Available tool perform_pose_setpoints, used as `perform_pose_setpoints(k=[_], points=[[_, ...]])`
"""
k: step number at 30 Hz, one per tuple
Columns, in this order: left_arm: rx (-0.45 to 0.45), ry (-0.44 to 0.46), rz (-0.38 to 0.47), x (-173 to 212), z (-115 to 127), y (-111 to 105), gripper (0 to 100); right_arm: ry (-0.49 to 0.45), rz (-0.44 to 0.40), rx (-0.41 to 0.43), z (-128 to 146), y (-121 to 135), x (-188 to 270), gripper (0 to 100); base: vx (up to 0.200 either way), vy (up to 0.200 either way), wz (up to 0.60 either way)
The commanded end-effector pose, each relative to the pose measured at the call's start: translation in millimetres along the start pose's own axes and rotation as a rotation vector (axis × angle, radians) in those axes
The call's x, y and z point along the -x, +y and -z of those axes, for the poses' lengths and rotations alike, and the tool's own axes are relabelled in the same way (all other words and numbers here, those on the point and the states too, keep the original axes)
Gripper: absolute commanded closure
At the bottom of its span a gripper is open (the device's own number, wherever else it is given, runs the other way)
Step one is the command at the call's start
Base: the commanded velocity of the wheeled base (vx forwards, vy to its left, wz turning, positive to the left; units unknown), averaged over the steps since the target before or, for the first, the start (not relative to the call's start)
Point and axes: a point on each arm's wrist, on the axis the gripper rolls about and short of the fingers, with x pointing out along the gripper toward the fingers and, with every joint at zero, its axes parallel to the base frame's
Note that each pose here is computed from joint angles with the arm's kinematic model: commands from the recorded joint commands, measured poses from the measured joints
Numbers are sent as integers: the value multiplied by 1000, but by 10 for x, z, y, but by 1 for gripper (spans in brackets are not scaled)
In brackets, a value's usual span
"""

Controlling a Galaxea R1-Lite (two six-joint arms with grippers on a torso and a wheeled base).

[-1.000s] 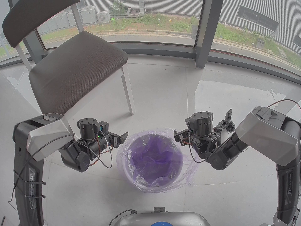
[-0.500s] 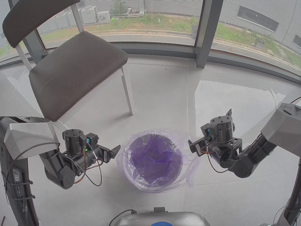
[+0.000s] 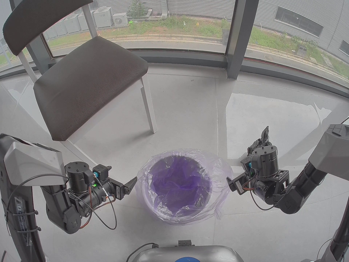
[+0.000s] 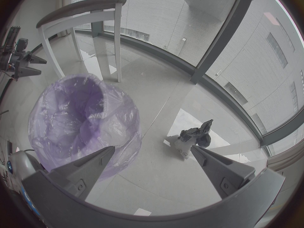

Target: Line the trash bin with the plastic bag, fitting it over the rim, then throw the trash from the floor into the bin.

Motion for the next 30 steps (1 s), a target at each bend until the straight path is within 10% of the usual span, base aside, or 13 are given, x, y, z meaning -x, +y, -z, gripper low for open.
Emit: perform_pose_setpoints(k=[1, 16, 30], points=[[3, 39, 8, 11, 136, -25, 0, 53, -17, 18, 157, 102, -131, 0, 0, 0, 0], [6, 69, 11, -8, 233, -37, 0, 127, -56, 40, 489, 493, -916, 0, 0, 0, 0], [2, 65, 7, -93, 258, -44, 0, 61, -69, 9, 58, 574, -1378, 0, 0, 0, 0]])
